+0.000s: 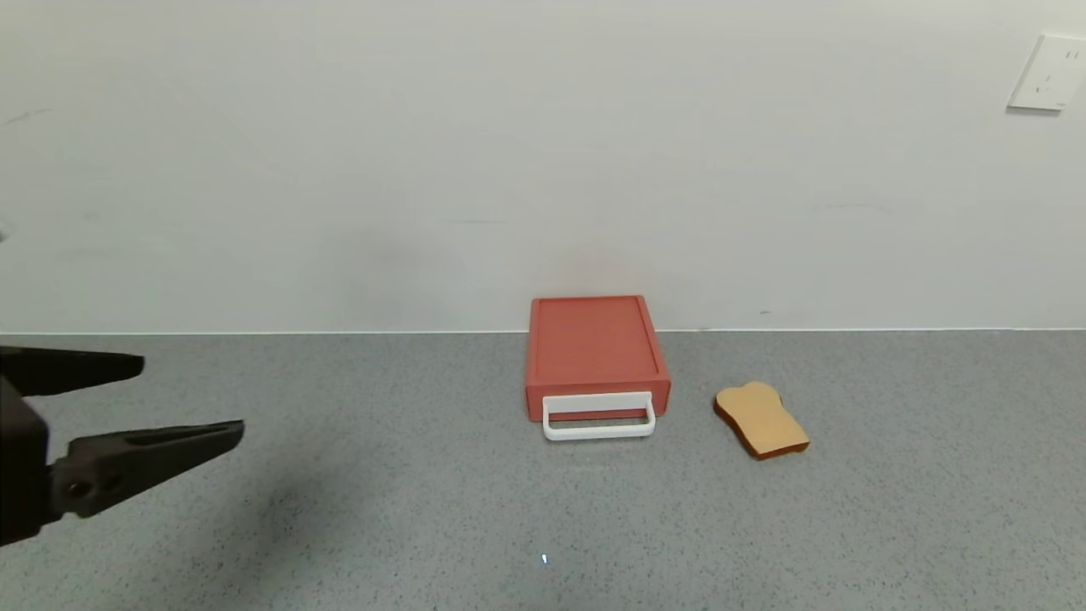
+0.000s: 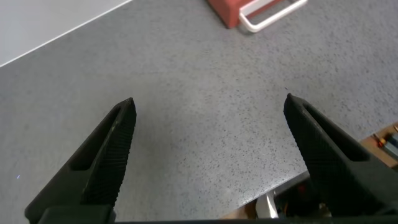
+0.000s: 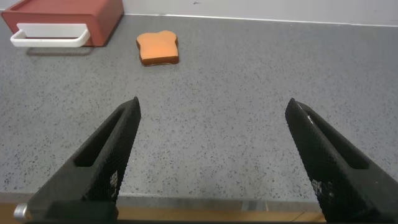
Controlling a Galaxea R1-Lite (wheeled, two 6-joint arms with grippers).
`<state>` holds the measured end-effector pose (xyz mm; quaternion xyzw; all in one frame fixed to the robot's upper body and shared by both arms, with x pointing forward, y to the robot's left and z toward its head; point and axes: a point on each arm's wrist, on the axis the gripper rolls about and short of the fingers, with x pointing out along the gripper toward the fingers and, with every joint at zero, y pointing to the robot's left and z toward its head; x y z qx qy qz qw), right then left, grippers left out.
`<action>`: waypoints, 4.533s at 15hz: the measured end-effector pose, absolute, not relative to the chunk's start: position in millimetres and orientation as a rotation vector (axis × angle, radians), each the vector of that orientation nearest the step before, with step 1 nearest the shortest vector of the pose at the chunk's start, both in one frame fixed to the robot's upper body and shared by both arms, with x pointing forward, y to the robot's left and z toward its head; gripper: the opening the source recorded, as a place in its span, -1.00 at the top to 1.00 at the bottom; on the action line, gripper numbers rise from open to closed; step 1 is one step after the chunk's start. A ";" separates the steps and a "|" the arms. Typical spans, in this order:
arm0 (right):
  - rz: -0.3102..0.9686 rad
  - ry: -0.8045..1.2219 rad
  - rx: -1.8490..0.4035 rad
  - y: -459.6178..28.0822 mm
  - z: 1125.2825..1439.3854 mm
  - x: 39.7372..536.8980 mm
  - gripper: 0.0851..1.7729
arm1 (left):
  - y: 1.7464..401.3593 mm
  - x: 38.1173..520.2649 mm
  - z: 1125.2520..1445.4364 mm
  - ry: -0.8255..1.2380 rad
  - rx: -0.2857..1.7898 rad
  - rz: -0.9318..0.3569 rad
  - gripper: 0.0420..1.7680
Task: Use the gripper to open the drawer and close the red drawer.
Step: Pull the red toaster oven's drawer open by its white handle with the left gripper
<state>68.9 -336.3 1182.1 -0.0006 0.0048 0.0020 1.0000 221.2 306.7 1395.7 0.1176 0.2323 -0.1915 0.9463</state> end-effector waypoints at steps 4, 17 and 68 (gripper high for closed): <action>0.004 0.010 -0.001 -336.3 1182.3 68.8 -0.93 | 275.1 273.0 1389.8 0.561 0.300 -0.524 -0.94; 0.004 0.010 -0.002 -336.3 1182.4 68.8 -0.93 | 114.1 389.6 1324.6 0.719 0.424 -0.875 -0.94; 0.006 0.003 -0.002 -336.3 1182.5 69.0 -0.93 | 13.7 460.2 1205.7 0.751 0.410 -0.997 -0.94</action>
